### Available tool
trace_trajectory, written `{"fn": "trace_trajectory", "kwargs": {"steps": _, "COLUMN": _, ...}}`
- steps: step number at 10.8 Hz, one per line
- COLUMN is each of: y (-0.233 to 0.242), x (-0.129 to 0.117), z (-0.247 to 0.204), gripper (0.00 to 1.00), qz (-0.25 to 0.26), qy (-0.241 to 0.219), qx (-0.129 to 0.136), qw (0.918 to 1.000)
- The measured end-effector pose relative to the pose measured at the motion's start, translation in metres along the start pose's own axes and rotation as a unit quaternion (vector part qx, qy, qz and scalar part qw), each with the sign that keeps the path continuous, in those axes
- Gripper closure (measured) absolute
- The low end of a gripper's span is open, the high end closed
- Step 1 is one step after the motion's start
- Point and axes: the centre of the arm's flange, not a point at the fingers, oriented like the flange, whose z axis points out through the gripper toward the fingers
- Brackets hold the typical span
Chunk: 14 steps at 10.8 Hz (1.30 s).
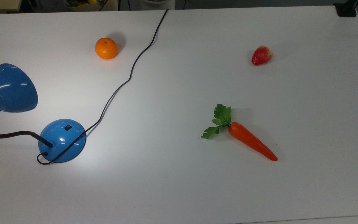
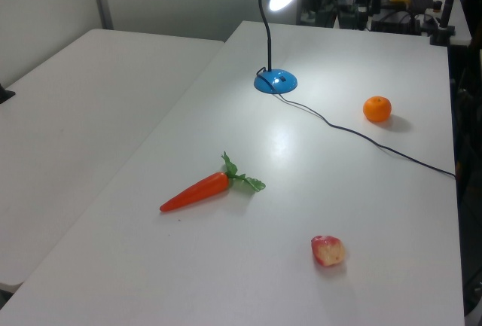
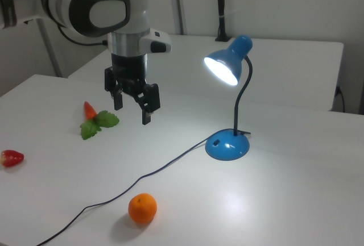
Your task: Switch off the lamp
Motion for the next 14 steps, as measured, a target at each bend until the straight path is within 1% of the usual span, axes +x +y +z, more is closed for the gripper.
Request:
{"fn": "trace_trajectory", "kwargs": {"steps": 7, "y": 0.0000, "x": 0.0000, "z": 0.0000, "gripper": 0.00, "qz": -0.004, "qy": 0.000, "qx": 0.000, "qw": 1.0000}}
{"fn": "trace_trajectory", "kwargs": {"steps": 8, "y": 0.0000, "x": 0.0000, "z": 0.0000, "gripper": 0.06, "qz": -0.004, "qy": 0.000, "qx": 0.000, "qw": 1.0000}}
{"fn": "trace_trajectory", "kwargs": {"steps": 9, "y": 0.0000, "x": 0.0000, "z": 0.0000, "gripper": 0.07, "qz": -0.004, "qy": 0.000, "qx": 0.000, "qw": 1.0000}}
{"fn": "trace_trajectory", "kwargs": {"steps": 10, "y": 0.0000, "x": 0.0000, "z": 0.0000, "gripper": 0.16, "qz": -0.004, "qy": 0.000, "qx": 0.000, "qw": 1.0000}}
{"fn": "trace_trajectory", "kwargs": {"steps": 11, "y": 0.0000, "x": 0.0000, "z": 0.0000, "gripper": 0.33, "qz": -0.004, "qy": 0.000, "qx": 0.000, "qw": 1.0000}}
{"fn": "trace_trajectory", "kwargs": {"steps": 12, "y": 0.0000, "x": 0.0000, "z": 0.0000, "gripper": 0.48, "qz": -0.004, "qy": 0.000, "qx": 0.000, "qw": 1.0000}}
{"fn": "trace_trajectory", "kwargs": {"steps": 13, "y": 0.0000, "x": 0.0000, "z": 0.0000, "gripper": 0.65, "qz": -0.004, "qy": 0.000, "qx": 0.000, "qw": 1.0000}}
{"fn": "trace_trajectory", "kwargs": {"steps": 14, "y": 0.0001, "x": 0.0000, "z": 0.0000, "gripper": 0.70, "qz": -0.004, "qy": 0.000, "qx": 0.000, "qw": 1.0000}}
